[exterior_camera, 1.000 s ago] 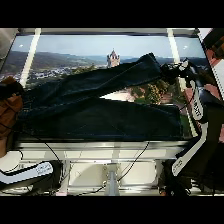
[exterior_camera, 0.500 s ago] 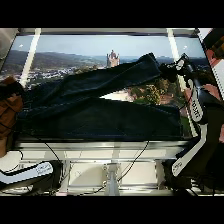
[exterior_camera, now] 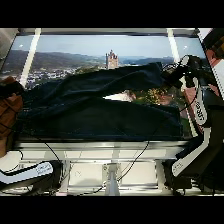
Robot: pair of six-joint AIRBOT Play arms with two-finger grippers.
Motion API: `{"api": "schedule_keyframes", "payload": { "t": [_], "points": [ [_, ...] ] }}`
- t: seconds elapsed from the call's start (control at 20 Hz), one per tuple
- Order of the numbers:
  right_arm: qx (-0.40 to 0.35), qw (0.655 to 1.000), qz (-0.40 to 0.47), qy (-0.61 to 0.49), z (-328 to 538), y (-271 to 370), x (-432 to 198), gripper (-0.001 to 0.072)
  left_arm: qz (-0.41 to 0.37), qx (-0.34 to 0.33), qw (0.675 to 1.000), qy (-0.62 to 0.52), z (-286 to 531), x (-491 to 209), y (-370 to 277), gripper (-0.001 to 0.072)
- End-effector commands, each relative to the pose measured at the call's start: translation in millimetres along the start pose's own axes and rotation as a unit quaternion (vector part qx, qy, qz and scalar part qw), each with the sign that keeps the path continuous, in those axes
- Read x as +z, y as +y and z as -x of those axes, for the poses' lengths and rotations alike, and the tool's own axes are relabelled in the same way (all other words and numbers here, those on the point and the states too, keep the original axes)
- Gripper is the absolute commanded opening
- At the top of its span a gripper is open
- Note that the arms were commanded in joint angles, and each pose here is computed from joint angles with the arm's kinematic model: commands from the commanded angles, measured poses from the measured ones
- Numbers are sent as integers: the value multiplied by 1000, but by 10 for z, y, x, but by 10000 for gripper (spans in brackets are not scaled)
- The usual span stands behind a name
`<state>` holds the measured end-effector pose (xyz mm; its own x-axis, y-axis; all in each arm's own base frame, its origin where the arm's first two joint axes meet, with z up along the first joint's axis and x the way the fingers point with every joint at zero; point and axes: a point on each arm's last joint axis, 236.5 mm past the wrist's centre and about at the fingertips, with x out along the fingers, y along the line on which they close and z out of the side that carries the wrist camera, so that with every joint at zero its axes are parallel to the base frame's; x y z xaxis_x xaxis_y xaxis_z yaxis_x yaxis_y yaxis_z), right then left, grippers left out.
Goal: Fold the clothes and pants, and hang the long-sleeved shirts on hangers.
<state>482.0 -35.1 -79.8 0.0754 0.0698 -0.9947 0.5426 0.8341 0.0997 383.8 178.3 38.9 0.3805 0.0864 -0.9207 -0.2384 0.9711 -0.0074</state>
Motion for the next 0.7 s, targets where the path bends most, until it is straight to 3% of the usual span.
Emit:
{"api": "schedule_keyframes", "payload": {
  "t": [0.0,0.35,0.65],
  "points": [
    [-63,993,30,97,94,-200,-517,19,0,1,1000,-3,-1,14,8,628],
    [-139,978,102,116,390,-516,-655,19,2,3,1000,-19,-43,103,23,628],
    [-128,980,130,74,680,-494,-564,19,59,-90,994,14,-565,59,-327,628]
  ]
}}
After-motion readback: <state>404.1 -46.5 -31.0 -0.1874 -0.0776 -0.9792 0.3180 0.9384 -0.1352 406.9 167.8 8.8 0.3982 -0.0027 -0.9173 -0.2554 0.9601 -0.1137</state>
